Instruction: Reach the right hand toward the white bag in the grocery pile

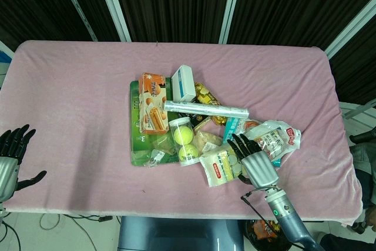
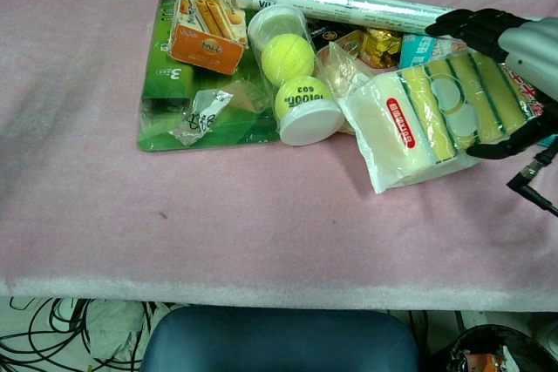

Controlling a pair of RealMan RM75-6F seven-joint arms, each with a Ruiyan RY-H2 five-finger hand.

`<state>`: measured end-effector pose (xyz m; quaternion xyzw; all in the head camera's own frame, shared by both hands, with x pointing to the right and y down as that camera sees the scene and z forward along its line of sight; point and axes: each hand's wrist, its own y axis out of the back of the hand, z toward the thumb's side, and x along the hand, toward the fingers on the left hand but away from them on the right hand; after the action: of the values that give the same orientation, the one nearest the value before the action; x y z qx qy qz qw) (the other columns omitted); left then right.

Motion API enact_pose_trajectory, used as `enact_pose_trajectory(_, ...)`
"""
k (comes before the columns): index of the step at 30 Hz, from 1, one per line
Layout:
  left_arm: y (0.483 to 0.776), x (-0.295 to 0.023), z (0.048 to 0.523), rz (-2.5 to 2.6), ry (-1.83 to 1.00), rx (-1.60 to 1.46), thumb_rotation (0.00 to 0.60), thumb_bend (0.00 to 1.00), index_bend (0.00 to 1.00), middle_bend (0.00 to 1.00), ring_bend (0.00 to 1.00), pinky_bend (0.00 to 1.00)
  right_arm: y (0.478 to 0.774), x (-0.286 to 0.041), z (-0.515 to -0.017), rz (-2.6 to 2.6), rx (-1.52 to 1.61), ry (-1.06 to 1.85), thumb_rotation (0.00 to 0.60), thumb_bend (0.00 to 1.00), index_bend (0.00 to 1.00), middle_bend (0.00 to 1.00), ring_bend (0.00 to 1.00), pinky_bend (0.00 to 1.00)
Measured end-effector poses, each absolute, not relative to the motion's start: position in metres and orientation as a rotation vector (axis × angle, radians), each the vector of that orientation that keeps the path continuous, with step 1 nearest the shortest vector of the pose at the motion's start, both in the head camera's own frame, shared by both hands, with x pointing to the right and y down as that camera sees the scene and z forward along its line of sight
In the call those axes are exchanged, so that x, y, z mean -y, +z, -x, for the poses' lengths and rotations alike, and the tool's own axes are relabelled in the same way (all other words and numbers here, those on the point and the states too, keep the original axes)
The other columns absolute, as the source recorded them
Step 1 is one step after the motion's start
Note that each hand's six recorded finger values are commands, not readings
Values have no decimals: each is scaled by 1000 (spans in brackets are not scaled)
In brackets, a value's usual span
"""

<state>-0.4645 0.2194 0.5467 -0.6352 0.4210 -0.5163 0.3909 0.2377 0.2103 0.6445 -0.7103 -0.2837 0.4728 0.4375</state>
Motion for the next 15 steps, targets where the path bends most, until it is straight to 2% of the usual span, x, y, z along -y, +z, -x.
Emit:
enact_pose_trajectory(7,547,-219,464,1616,-1312,-1073,600,0,0,0,0,0,661,-199,-224,1715,679,1140,600,63,0,0,0,210)
enact_pose_trajectory(9,547,-219,464,1616,-1312,-1074,600,0,0,0,0,0,667,-196,-221,1701,662,1134,600,108,34,45,40,234)
enact_pose_trajectory(11,547,-219,464,1616,-1313,-1075,600,0,0,0,0,0,671,-195,-217,1691,646,1122,600,155,147,165,141,289)
enact_pose_trajectory(13,547,-219,464,1616,-1313,-1076,600,0,0,0,0,0,674,-194,-214,1683,631,1106,600,228,387,377,356,443)
enact_pose_trajectory(15,547,-220,464,1617,-1313,-1077,600,0,0,0,0,0,678,-194,-212,1679,613,1091,600,306,578,531,523,587)
